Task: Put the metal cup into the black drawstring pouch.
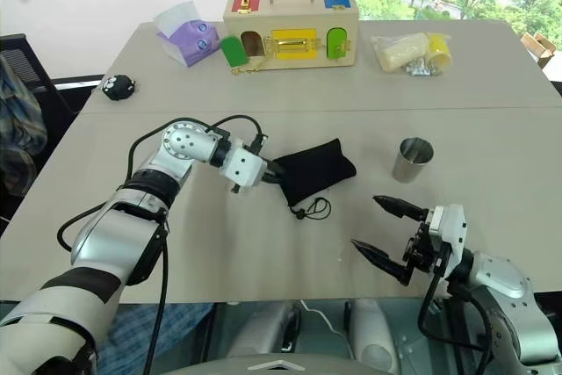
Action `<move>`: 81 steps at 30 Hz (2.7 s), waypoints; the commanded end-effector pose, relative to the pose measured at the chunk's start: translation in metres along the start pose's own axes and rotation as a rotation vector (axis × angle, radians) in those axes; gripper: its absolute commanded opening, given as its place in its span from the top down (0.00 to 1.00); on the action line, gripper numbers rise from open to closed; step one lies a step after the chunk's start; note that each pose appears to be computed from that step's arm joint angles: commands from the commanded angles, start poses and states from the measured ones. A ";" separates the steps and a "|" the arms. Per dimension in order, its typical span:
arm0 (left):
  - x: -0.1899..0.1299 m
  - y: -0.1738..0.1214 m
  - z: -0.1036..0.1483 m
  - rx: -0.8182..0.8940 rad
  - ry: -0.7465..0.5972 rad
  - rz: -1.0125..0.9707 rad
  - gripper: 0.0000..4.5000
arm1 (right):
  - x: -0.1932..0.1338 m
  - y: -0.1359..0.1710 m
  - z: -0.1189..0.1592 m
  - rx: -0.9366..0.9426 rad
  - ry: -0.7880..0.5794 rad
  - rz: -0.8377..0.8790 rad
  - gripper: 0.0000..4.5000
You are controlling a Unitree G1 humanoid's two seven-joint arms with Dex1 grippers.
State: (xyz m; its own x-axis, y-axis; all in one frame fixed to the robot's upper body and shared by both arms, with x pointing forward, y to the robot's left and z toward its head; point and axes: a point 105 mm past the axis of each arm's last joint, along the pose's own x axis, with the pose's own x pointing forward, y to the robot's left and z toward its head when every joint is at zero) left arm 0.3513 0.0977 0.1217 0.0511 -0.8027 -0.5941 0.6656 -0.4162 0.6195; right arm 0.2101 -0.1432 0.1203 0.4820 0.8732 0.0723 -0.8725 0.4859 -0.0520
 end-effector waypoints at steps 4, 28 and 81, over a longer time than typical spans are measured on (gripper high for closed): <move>-0.004 0.010 0.006 -0.027 -0.052 0.048 0.97 | -0.001 -0.003 0.019 -0.065 -0.037 0.001 0.00; -0.062 0.120 0.029 -0.934 -0.049 0.999 0.97 | -0.015 -0.123 0.017 -0.365 0.465 -0.378 0.00; -0.015 0.124 0.046 -1.479 -0.067 0.676 1.00 | 0.082 -0.052 0.122 -0.325 0.082 -0.233 0.99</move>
State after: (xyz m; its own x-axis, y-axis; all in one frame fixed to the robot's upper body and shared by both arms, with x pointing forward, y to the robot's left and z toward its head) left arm 0.4006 0.0437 0.2102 0.6081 -0.6637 -0.4356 0.6051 0.7427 -0.2870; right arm 0.2907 -0.1061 0.2392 0.6932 0.7208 -0.0002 -0.6820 0.6557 -0.3239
